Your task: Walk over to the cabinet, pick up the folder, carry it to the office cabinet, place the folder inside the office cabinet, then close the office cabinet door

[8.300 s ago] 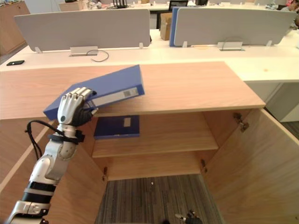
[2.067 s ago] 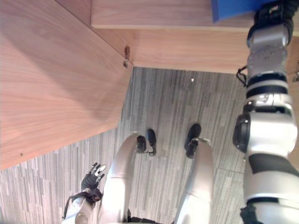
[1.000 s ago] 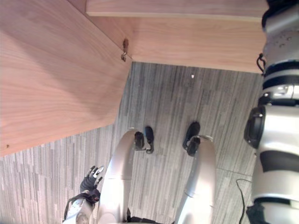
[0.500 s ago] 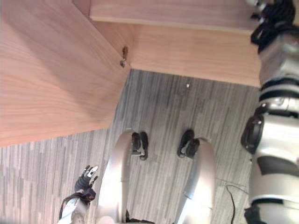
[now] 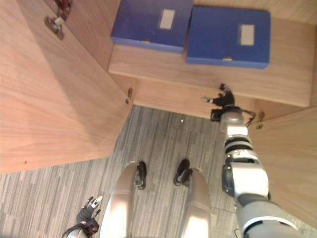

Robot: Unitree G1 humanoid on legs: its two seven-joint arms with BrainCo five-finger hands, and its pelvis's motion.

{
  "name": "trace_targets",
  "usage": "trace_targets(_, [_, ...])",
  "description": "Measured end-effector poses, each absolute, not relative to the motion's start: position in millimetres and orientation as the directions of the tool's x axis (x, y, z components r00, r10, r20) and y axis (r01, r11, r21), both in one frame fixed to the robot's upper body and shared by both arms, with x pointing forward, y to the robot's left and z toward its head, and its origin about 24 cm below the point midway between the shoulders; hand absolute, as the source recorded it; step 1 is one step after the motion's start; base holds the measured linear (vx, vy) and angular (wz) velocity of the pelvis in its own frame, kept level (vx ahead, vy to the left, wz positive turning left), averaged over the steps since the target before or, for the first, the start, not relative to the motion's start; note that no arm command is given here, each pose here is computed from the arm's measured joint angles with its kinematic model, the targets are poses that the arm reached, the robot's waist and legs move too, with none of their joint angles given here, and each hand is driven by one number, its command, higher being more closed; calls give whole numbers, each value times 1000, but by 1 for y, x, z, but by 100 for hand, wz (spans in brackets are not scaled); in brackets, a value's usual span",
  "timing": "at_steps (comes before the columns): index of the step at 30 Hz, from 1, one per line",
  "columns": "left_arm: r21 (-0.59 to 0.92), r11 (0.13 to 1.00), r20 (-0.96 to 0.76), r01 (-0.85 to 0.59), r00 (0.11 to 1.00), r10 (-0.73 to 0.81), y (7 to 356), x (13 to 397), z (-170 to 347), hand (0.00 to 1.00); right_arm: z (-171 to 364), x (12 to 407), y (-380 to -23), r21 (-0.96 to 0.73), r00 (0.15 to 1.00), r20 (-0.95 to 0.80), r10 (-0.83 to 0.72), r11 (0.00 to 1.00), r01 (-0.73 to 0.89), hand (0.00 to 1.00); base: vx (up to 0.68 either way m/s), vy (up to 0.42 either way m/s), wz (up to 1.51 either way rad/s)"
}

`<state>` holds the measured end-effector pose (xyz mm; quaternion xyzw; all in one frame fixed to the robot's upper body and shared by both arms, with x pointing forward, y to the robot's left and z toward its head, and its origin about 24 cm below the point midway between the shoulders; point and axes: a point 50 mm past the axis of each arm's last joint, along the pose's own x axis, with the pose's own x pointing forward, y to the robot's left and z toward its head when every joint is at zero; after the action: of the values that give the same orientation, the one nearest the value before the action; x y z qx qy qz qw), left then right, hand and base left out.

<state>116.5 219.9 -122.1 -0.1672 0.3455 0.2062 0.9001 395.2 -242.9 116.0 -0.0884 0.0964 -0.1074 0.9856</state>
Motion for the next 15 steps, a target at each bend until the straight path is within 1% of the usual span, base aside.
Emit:
trace_targets(1, [-151,864,-695,-481,673,253,220,115,-123,0,104,393,-240,-212,950,-219,-222,961,176,0,135,17,12])
trace_targets(2, [-142,869,-702,-474,667,249,220,110,-124,0,78,386,-233,-243,926,-315,-209,961,134,0,123,14,14])
trace_targets(5, [-121,875,-728,-469,641,244,219,102,-129,0,28,367,-206,-220,872,-467,-149,974,49,0,117,15,13])
trace_targets(7, [-110,879,-741,-464,627,238,217,99,-132,0,6,356,-187,-236,848,-518,-114,972,-14,0,112,25,14])
trace_targets(9, [-104,880,-753,-463,615,234,214,96,-134,0,-8,347,-176,-221,834,-544,-97,975,-31,0,87,14,9])
trace_targets(10, [-92,881,-762,-465,602,238,214,93,-136,0,-24,335,-165,-211,818,-570,-76,976,-56,0,83,6,5])
trace_targets(12, [-83,879,-770,-470,590,243,214,90,-138,0,-39,322,-155,-189,797,-602,-54,979,-76,0,90,9,10])
trace_targets(14, [-54,873,-779,-485,567,266,216,87,-140,0,-73,288,-142,-107,726,-687,-27,992,-64,0,117,-2,31])
trace_targets(15, [-50,872,-782,-488,562,270,216,86,-141,0,-81,279,-140,-82,706,-707,-26,996,-46,0,151,-22,32])
